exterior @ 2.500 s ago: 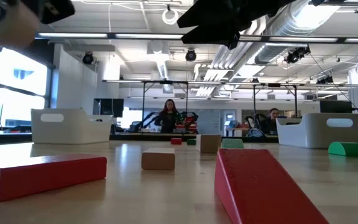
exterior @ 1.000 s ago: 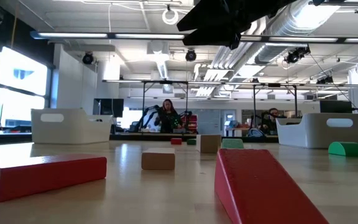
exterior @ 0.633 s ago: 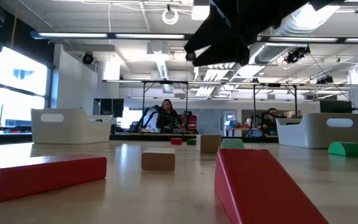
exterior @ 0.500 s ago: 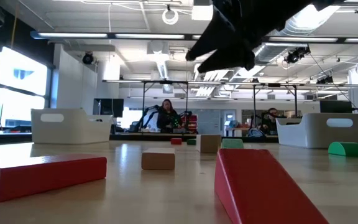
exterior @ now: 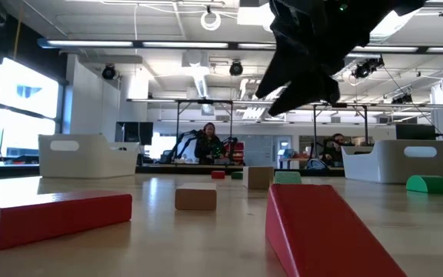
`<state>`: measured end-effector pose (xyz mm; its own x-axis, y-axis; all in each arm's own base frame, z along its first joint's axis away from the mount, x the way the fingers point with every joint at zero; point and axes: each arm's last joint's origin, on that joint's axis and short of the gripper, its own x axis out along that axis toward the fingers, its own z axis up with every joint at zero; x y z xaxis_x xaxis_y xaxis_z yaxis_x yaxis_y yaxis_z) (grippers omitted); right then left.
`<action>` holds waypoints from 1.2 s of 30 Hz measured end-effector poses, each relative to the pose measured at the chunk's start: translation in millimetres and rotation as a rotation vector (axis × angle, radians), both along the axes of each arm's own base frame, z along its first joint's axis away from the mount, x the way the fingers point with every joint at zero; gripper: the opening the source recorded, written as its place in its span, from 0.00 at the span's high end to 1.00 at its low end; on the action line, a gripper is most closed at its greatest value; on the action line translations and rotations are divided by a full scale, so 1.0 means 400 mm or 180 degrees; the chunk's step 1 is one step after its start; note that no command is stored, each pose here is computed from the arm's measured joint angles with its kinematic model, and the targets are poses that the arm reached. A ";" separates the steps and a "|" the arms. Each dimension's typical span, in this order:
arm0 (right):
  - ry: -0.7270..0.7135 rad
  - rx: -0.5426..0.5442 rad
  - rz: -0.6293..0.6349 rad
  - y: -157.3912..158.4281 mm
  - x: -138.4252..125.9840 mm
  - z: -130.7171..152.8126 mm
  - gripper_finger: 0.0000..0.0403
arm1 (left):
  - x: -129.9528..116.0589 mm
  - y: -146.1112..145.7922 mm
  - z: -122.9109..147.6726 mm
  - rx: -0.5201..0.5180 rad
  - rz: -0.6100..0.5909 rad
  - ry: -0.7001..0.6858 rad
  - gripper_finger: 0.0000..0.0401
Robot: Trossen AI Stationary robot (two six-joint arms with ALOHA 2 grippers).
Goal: Sort & place blocks by color
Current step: Put the green block into the white bin
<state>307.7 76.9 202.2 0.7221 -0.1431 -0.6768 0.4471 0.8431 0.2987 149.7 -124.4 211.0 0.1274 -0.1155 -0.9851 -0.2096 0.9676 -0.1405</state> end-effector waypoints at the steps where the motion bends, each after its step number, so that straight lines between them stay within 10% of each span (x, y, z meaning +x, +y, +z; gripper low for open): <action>1: 0.0055 0.0033 -0.0021 0.000 -0.003 -0.003 0.45 | 0.002 -0.002 0.005 -0.0002 -0.0044 -0.0032 0.51; 20: 0.0620 0.0592 -0.0156 0.028 -0.044 -0.031 0.45 | 0.031 -0.007 0.076 0.0252 -0.0452 -0.0506 0.51; 36: 0.1083 0.0916 -0.0391 0.103 -0.105 -0.049 0.45 | 0.087 0.081 0.085 0.1169 -0.0354 -0.0855 0.51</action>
<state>265.5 118.1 182.7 0.4413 0.0146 -0.8972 0.6519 0.6819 0.3317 184.4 -92.1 245.0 0.3900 0.2075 -0.8972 -0.1050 0.9780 0.1805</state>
